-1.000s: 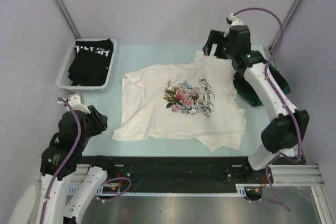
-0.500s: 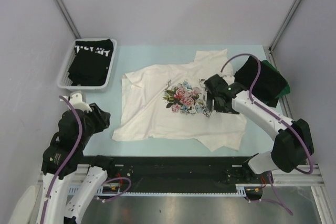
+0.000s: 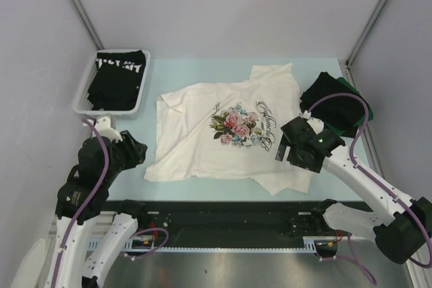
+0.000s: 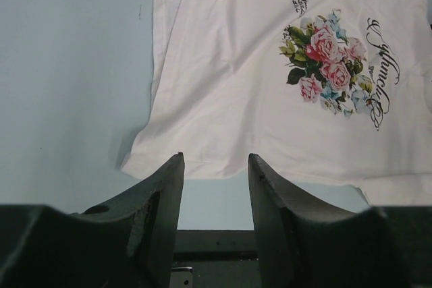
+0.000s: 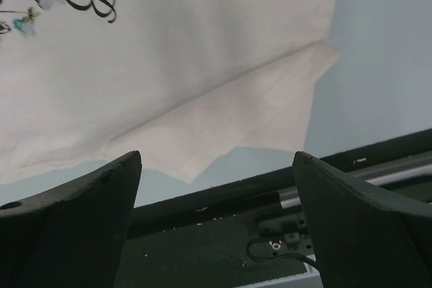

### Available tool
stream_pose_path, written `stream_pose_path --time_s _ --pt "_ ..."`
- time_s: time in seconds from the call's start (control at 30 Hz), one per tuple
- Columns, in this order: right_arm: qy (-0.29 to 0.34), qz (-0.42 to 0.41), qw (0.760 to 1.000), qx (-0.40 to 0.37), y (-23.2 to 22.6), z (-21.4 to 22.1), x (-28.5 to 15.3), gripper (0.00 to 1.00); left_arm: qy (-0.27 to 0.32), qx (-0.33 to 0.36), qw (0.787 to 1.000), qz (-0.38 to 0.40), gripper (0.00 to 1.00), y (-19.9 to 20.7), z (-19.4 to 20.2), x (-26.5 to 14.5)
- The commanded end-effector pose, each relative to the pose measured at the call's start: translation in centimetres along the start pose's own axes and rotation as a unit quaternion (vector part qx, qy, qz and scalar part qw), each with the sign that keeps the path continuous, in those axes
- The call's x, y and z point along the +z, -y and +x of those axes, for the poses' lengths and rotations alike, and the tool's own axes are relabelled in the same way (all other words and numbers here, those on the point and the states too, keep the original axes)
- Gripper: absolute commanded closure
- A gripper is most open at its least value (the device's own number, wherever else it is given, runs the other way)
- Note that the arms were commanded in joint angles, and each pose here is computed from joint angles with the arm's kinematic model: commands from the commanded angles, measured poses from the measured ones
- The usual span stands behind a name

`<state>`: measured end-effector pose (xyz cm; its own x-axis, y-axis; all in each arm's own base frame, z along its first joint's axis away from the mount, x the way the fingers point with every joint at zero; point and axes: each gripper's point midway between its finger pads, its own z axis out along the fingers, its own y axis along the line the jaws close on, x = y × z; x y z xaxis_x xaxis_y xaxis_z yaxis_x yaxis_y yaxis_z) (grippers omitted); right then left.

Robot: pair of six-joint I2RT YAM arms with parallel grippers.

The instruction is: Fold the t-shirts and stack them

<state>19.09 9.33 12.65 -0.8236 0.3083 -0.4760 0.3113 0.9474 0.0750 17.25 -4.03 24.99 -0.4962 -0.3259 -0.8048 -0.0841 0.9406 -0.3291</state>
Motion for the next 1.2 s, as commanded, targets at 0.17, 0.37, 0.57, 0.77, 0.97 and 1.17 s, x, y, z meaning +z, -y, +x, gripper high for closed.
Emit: stream_pose_path --time_s 0.17,0.37,0.57,0.77,0.97,1.17 --pt "-0.011 0.103 0.994 0.035 4.0 2.2 0.4 0.01 0.022 0.006 0.999 0.049 0.52 2.2 -1.6 0.5" --pt "-0.001 0.155 0.987 0.047 4.7 1.5 2.1 0.07 0.026 0.024 0.998 0.045 0.52 2.2 -2.5 0.3" --pt "-0.002 0.173 0.983 0.053 5.1 0.7 3.5 0.08 0.026 0.037 0.998 0.047 0.51 2.1 -2.4 0.1" --pt "0.003 0.163 0.984 0.079 6.0 0.1 4.5 0.09 0.023 0.045 0.998 0.045 0.52 1.8 -1.9 0.0" --pt "0.008 0.156 0.982 0.103 6.5 0.9 4.7 0.2 0.025 0.058 0.997 0.04 0.51 1.5 -1.9 0.1" --pt "0.028 0.161 0.977 0.139 6.6 1.4 4.8 0.22 0.019 0.066 0.997 0.043 0.51 1.6 -1.8 0.3"
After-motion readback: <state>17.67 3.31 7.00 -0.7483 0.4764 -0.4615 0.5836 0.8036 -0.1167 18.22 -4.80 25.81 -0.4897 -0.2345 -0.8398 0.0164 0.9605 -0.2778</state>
